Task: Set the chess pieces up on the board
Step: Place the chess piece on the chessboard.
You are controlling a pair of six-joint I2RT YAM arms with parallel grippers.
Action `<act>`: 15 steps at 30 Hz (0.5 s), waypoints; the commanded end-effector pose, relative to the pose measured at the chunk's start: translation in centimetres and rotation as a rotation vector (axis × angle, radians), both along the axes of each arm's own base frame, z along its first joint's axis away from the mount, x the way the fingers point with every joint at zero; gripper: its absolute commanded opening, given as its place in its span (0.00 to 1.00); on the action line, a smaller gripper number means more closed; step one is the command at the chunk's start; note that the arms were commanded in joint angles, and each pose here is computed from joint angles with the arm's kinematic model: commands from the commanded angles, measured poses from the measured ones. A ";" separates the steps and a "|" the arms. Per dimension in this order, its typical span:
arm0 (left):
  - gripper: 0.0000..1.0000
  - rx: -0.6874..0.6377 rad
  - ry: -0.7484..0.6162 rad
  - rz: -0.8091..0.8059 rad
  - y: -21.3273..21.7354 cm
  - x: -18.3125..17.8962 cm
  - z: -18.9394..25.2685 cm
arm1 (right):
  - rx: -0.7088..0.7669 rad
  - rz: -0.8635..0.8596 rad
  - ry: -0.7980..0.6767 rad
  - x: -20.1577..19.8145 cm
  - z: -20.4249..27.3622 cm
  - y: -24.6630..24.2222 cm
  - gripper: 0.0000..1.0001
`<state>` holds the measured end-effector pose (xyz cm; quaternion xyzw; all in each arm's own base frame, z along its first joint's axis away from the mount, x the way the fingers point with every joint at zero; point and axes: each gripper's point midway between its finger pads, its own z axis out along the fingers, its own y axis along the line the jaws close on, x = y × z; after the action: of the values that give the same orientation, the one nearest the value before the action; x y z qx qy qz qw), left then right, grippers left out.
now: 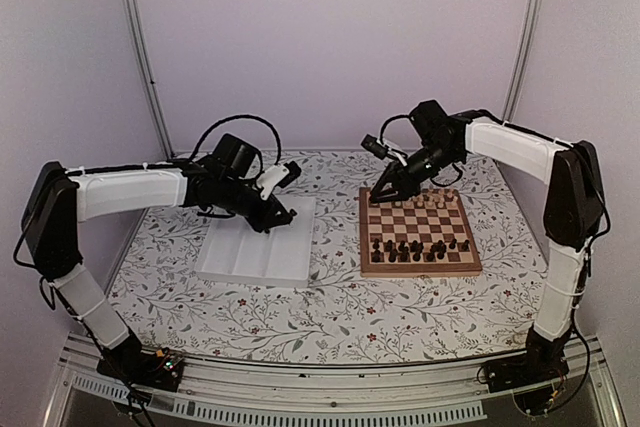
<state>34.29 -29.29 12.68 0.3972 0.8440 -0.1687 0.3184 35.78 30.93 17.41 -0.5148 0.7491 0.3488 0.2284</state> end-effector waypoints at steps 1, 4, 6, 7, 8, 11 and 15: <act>0.00 -0.307 0.066 -0.300 -5.0 -4.5 5.1 | 0.102 0.131 -0.005 -2.8 3.5 2.3 0.31; 0.00 -0.373 0.215 -0.375 -6.4 -6.1 5.2 | 0.010 0.253 -0.199 -5.3 2.4 3.3 0.33; 0.00 -0.397 0.313 -0.392 -7.1 -6.7 4.9 | -0.056 0.305 -0.357 -6.6 2.2 4.0 0.35; 0.00 -0.409 0.358 -0.402 -7.5 -7.1 4.9 | -0.105 0.327 -0.437 -6.9 1.8 4.3 0.36; 0.00 -0.416 0.395 -0.410 -7.8 -7.4 4.7 | -0.112 0.353 -0.496 -7.7 2.2 4.9 0.37; 0.00 -0.427 0.465 -0.432 -8.6 -8.2 4.6 | -0.188 0.368 -0.613 -7.9 2.3 5.8 0.37; 0.00 -0.420 0.525 -0.446 -9.6 -8.9 4.4 | -0.225 0.387 -0.669 -8.4 1.8 7.2 0.37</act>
<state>27.51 -37.66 16.22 0.4422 0.7493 -0.4608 0.1751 25.08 38.05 18.76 -0.7410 0.5710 0.1998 0.2915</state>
